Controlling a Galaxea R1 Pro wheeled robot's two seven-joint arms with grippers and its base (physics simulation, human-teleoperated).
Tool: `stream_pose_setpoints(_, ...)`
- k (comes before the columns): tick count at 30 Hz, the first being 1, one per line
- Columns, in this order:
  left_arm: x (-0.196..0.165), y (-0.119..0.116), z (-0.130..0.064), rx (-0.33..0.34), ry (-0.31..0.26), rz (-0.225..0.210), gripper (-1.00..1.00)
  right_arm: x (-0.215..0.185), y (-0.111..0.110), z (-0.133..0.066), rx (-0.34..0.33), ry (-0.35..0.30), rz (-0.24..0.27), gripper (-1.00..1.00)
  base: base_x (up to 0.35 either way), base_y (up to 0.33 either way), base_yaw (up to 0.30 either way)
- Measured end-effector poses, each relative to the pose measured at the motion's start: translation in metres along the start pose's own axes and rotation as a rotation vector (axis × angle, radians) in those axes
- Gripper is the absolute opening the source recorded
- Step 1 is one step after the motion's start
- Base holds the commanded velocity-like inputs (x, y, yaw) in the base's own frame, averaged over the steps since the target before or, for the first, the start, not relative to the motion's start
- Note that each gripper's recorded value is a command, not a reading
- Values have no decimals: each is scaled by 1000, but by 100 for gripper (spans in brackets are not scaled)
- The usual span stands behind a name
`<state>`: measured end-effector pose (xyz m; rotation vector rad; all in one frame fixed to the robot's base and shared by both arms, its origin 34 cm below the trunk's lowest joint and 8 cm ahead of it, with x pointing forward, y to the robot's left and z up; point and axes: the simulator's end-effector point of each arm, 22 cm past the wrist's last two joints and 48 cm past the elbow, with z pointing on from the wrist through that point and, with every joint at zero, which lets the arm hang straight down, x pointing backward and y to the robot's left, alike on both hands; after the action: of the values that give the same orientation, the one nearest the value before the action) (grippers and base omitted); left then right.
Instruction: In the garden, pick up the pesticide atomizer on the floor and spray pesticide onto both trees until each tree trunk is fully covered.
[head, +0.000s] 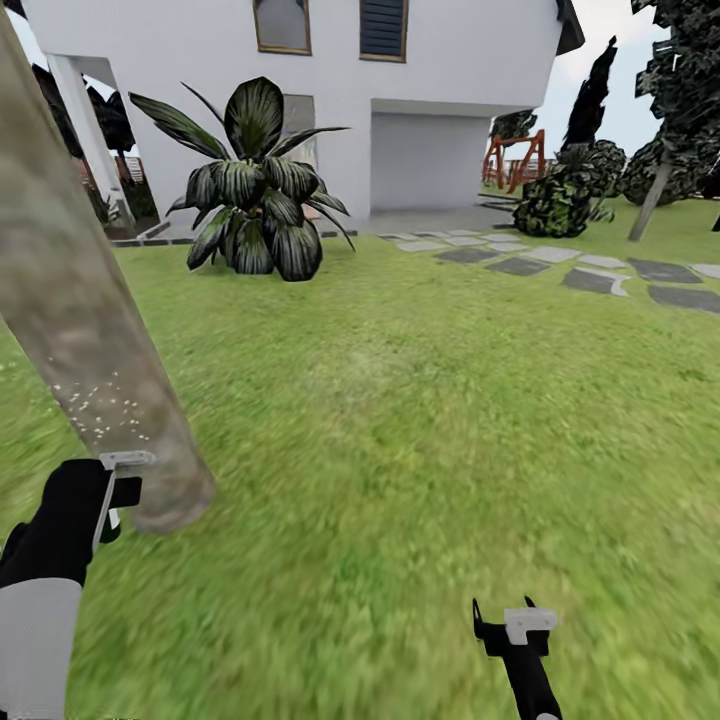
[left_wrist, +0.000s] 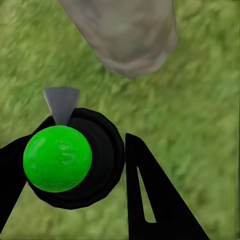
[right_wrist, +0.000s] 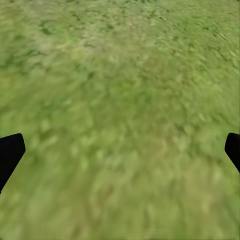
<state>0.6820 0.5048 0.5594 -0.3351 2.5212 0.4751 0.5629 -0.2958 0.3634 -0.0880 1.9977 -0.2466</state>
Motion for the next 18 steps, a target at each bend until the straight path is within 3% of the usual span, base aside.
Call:
stream_pose_setpoints(11, -10, -3, -5, 3, -18, 4, -100, 0, 1, 0, 0, -1, 1, 100, 204, -236, 276)
stream_pose_setpoints(18, -11, -3, -5, 3, -20, 3, -100, -1, 2, 0, -1, -1, 2, 100, 90, -268, 45)
